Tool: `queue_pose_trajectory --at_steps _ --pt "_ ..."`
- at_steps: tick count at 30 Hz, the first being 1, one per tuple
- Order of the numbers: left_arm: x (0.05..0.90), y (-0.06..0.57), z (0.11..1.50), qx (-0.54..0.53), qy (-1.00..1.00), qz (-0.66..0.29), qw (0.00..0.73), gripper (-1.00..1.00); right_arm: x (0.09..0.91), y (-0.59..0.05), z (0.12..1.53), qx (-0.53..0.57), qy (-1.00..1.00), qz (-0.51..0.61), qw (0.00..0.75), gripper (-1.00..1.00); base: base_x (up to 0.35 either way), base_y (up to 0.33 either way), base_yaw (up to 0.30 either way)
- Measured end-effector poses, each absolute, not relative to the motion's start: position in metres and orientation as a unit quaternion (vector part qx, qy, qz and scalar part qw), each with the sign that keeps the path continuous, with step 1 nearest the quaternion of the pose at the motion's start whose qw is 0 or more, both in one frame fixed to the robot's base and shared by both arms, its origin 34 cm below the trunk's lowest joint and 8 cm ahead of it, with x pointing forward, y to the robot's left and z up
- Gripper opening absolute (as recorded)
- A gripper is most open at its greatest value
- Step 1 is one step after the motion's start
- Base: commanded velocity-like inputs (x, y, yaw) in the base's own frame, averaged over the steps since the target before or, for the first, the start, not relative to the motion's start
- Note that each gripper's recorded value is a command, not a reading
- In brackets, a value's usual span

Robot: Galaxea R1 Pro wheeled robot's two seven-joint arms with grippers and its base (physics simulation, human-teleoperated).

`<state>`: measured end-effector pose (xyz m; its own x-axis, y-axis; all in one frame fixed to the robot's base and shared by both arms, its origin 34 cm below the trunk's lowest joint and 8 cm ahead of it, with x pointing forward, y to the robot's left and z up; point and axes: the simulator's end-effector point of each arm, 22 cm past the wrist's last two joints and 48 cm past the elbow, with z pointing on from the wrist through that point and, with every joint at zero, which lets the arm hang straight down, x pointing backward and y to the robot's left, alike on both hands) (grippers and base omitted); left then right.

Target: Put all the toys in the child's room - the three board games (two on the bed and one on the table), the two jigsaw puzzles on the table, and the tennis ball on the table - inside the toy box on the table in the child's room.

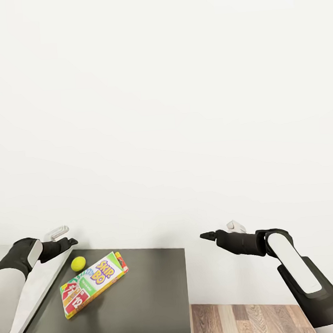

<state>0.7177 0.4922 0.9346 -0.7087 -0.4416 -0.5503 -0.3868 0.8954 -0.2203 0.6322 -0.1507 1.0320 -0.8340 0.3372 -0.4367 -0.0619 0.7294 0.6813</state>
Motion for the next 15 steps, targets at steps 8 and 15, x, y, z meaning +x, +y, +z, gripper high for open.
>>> queue_pose_trajectory --at_steps 8,15 --pt "0.715 0.492 0.926 -0.227 0.926 -0.043 0.299 1.00 0.632 -0.151 1.025 0.080 0.889 0.359 0.272 1.00 0.000 0.000 0.000" --pt "0.714 0.492 0.918 -0.229 0.927 -0.041 0.294 1.00 0.633 -0.151 1.019 0.082 0.891 0.359 0.267 1.00 0.000 0.000 0.000"
